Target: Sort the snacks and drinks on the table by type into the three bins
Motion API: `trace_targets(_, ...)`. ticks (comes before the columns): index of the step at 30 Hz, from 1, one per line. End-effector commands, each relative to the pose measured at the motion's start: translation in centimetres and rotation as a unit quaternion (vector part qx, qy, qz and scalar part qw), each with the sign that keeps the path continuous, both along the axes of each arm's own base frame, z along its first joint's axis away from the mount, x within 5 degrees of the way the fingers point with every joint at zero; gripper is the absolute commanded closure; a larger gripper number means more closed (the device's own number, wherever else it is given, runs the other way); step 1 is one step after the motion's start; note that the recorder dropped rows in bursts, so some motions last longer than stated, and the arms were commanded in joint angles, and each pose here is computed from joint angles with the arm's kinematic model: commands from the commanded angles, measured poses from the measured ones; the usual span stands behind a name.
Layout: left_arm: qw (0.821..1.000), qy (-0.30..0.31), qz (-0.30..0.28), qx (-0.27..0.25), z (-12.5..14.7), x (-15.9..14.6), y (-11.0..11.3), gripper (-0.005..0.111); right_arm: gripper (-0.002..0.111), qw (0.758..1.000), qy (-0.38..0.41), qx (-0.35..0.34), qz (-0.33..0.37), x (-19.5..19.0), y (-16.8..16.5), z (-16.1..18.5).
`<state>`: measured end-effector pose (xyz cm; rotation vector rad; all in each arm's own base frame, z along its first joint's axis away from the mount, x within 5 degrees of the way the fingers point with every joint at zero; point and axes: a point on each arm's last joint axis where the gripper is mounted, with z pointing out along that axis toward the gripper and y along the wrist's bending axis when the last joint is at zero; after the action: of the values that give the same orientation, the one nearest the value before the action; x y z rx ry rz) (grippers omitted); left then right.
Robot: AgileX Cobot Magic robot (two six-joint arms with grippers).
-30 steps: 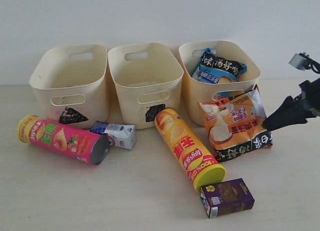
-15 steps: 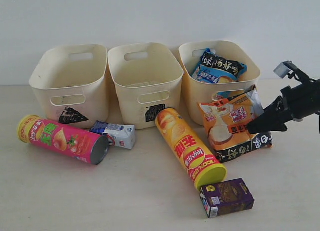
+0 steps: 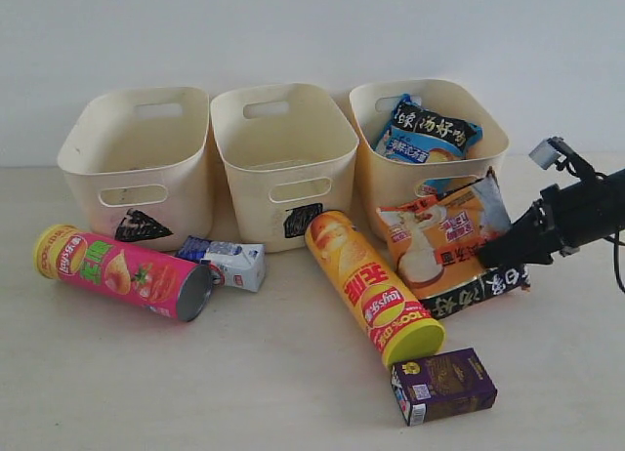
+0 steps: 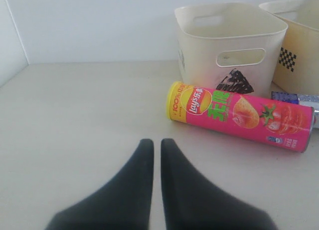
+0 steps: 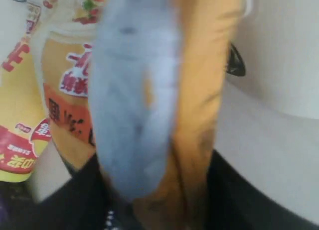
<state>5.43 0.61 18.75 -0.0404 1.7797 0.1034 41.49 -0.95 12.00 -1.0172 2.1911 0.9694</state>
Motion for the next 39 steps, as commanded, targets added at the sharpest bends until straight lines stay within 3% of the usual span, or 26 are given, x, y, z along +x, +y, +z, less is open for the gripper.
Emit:
trace_targets(1, 1.0, -0.002, 0.0, 0.003, -0.1, 0.0, 0.0, 0.102, 0.107, 1.0, 0.0, 0.019, 0.015, -0.1, 0.2, 0.4)
trace_targets(10, 1.0, -0.002, 0.0, 0.003, -0.1, 0.0, 0.0, 0.102, 0.108, 1.0, -0.009, 0.013, 0.017, -0.3, 0.2, 2.1)
trace_targets(27, 1.0, -0.002, 0.0, 0.003, -0.1, 0.0, 0.0, 0.102, 0.108, 0.992, -0.123, -0.036, -0.003, -3.5, 0.5, 15.1)
trace_targets(32, 1.0, -0.002, 0.0, 0.003, -0.1, 0.0, 0.0, 0.102, 0.108, 0.986, -0.164, -0.008, -0.017, -4.3, 1.1, 18.0)
trace_targets(37, 1.0, -0.002, 0.0, 0.003, -0.1, 0.0, 0.0, 0.102, 0.108, 0.979, -0.189, 0.063, -0.045, -3.9, 1.6, 19.5)
trace_targets(39, 1.0, -0.002, 0.0, 0.003, -0.1, 0.0, 0.0, 0.102, 0.108, 0.974, -0.199, 0.068, -0.084, -3.3, 1.3, 19.7)
